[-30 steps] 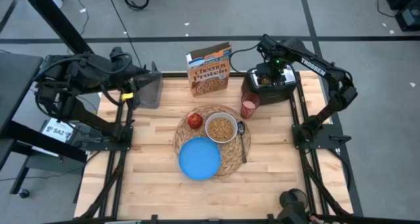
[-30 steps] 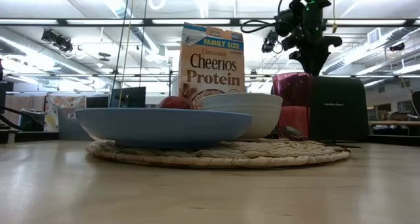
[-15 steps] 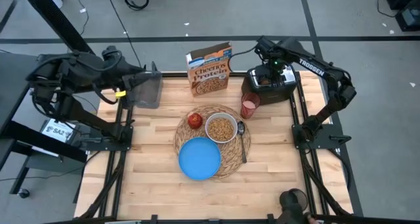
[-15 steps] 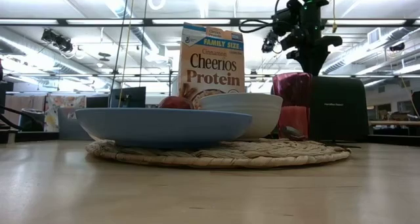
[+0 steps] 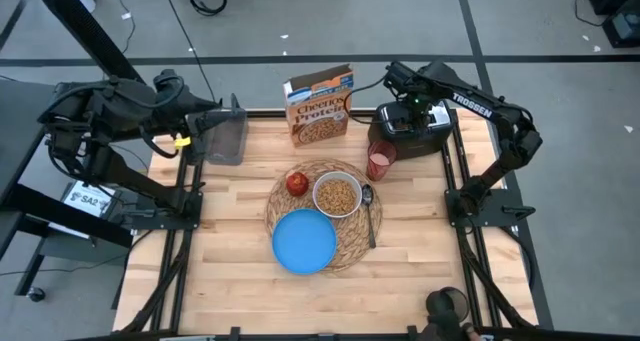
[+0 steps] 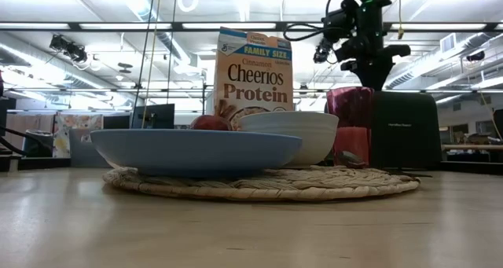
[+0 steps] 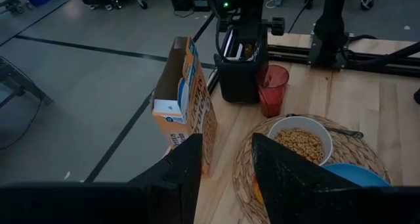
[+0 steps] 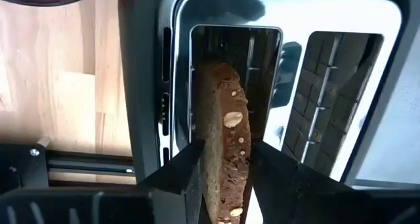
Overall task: Arrange a breakfast setting
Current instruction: Put the bagel on top of the blue plate
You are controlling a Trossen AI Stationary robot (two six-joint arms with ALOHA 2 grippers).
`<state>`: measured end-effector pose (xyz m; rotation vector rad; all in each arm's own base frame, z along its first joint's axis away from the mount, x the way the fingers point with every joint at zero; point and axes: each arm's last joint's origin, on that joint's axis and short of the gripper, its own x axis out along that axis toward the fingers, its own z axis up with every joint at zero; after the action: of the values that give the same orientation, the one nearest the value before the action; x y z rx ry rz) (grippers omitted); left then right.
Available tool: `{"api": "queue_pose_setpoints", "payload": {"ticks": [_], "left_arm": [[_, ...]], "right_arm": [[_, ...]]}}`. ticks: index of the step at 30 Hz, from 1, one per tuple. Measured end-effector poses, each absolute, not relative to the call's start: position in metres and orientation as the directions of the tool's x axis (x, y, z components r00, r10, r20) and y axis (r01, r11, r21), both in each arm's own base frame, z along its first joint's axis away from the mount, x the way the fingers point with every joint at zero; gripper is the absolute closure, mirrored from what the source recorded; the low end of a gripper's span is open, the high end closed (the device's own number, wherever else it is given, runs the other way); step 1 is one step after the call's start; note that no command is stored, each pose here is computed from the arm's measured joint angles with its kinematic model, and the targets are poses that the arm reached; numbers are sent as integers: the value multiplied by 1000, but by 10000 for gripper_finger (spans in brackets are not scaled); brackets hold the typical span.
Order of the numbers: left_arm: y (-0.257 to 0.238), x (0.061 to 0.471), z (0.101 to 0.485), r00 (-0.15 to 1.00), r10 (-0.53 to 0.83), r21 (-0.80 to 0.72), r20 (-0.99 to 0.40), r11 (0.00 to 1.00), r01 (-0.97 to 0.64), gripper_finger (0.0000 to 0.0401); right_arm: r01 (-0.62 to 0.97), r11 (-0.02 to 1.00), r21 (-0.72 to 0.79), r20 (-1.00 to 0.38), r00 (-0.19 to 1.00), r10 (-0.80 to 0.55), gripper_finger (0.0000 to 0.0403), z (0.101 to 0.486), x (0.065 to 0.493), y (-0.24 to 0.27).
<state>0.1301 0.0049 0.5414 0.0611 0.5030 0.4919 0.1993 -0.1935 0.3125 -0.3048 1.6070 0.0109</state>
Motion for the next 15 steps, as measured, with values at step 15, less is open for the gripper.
{"api": "queue_pose_setpoints", "payload": {"ticks": [15], "left_arm": [[5, 130, 541, 763, 467, 170, -448, 882, -440, 262]], "right_arm": [[-177, 964, -199, -977, -41, -209, 367, 309, 199, -195]]}}
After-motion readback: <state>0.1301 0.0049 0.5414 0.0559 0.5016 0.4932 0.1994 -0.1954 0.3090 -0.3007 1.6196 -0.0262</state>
